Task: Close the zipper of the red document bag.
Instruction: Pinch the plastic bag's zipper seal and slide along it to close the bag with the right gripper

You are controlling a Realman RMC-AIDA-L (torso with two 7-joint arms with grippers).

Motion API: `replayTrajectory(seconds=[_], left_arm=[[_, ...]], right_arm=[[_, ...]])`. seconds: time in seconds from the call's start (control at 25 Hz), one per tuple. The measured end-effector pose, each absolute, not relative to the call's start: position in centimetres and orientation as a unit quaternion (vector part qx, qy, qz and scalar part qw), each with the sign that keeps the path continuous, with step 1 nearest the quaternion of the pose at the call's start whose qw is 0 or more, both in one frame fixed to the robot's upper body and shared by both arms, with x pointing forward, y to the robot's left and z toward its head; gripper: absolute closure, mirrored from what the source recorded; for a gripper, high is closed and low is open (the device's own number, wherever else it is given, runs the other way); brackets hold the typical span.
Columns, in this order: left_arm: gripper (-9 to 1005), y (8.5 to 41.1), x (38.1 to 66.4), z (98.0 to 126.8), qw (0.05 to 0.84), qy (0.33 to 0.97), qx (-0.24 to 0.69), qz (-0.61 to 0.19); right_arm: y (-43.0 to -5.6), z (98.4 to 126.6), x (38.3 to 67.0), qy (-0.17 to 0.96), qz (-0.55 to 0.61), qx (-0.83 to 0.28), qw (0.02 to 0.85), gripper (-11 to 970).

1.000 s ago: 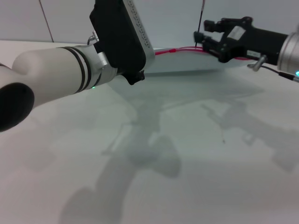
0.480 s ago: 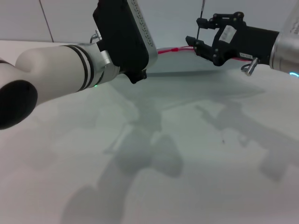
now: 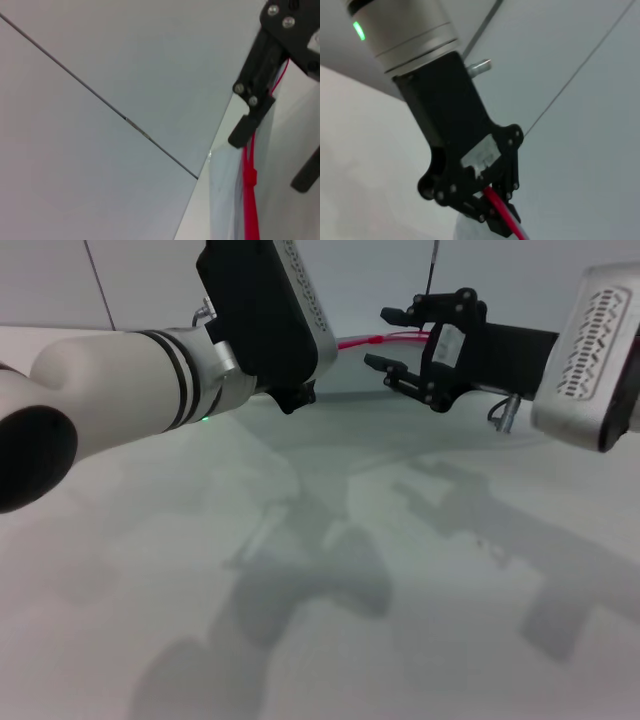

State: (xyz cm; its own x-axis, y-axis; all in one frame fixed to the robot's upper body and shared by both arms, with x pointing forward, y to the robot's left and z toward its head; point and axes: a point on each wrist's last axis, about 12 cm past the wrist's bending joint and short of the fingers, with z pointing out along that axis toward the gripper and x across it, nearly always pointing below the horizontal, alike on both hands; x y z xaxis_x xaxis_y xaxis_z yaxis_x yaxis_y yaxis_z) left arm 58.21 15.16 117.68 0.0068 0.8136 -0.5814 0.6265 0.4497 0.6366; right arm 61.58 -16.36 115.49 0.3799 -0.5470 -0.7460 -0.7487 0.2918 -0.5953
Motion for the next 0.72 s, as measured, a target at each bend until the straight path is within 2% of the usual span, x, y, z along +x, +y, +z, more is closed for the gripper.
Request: replayTrajectory(seconds=[0.28, 0.72], left_arm=[[944, 14.8, 58.0, 117.6, 0.487, 0.696, 0.52, 0.092], [944, 14.6, 58.0, 117.8, 0.488, 0.694, 0.522, 0.091]], right_arm=[[-14.8, 114.8, 61.5, 0.54, 0.038, -0.607, 0.582, 515], [-14.7, 114.9, 61.7, 0.543, 0.026, -0.601, 0.586, 524]])
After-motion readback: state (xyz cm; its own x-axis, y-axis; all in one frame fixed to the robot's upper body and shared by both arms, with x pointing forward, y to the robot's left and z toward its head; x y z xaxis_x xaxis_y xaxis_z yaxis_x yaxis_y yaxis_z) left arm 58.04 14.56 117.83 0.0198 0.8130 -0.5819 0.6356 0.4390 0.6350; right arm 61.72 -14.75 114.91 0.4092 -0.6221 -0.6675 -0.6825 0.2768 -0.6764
